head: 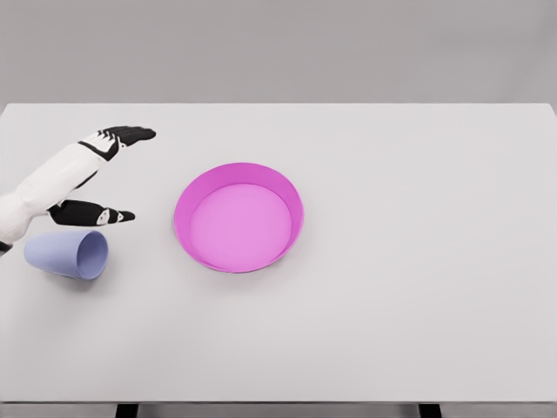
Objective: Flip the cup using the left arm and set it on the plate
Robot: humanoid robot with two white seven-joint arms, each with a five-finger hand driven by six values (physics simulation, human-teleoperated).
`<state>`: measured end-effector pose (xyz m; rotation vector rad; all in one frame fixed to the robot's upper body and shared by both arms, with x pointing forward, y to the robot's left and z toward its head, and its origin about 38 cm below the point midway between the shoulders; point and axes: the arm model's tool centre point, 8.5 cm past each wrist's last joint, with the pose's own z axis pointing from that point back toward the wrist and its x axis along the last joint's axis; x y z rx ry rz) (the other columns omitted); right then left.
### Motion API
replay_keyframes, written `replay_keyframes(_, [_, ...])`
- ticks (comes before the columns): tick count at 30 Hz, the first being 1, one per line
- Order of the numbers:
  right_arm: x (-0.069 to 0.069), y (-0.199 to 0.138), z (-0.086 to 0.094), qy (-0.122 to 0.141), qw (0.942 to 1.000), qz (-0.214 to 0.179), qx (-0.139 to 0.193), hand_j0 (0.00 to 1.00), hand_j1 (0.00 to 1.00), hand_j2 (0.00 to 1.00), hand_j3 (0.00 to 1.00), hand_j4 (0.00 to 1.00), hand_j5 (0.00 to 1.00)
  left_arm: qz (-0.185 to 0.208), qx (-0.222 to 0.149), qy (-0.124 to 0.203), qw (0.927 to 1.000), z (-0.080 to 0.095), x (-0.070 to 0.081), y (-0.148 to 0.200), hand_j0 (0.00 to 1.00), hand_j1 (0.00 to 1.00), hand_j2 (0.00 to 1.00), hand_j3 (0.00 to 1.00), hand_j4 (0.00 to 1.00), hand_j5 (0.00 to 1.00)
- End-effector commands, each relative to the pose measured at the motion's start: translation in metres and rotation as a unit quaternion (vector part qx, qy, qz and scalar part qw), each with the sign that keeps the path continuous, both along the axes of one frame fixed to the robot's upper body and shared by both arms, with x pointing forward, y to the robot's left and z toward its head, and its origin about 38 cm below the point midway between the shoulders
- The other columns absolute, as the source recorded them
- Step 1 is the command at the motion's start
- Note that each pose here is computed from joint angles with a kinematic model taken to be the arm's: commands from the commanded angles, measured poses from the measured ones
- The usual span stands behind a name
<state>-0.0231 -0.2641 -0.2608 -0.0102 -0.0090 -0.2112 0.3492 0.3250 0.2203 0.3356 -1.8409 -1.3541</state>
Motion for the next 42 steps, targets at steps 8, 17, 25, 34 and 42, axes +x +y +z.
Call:
replay_keyframes(8, [0.000, 0.000, 0.000, 0.001, 1.0000, 0.000, 0.001, 1.00, 1.00, 1.00, 1.00, 1.00, 1.00, -0.006, 0.027, 0.017, 0.9995, -0.004, -0.004, 0.005, 1.00, 1.00, 1.00, 1.00, 1.00, 1.00])
replay_keyframes(17, [0.000, 0.000, 0.000, 0.001, 1.0000, 0.000, 0.001, 1.00, 1.00, 1.00, 1.00, 1.00, 1.00, -0.038, 0.073, 0.015, 0.9965, 0.005, -0.014, 0.021, 1.00, 1.00, 1.00, 1.00, 1.00, 1.00])
replay_keyframes(25, [0.000, 0.000, 0.000, 0.001, 1.0000, 0.000, 0.001, 1.00, 1.00, 1.00, 1.00, 1.00, 1.00, -0.092, 0.132, 0.003, 0.9869, 0.031, -0.028, 0.041, 1.00, 1.00, 1.00, 1.00, 1.00, 1.00])
replay_keyframes(34, [-0.001, 0.000, 0.000, 0.001, 1.0000, 0.000, 0.000, 1.00, 1.00, 1.00, 1.00, 1.00, 1.00, -0.091, 0.154, 0.042, 0.9830, 0.016, -0.039, 0.052, 1.00, 1.00, 1.00, 1.00, 1.00, 1.00])
replay_keyframes(42, [0.000, 0.000, 0.000, 0.001, 1.0000, 0.000, 0.001, 1.00, 1.00, 1.00, 1.00, 1.00, 1.00, -0.020, 0.115, 0.117, 0.9862, -0.012, -0.039, 0.058, 1.00, 1.00, 1.00, 1.00, 1.00, 1.00])
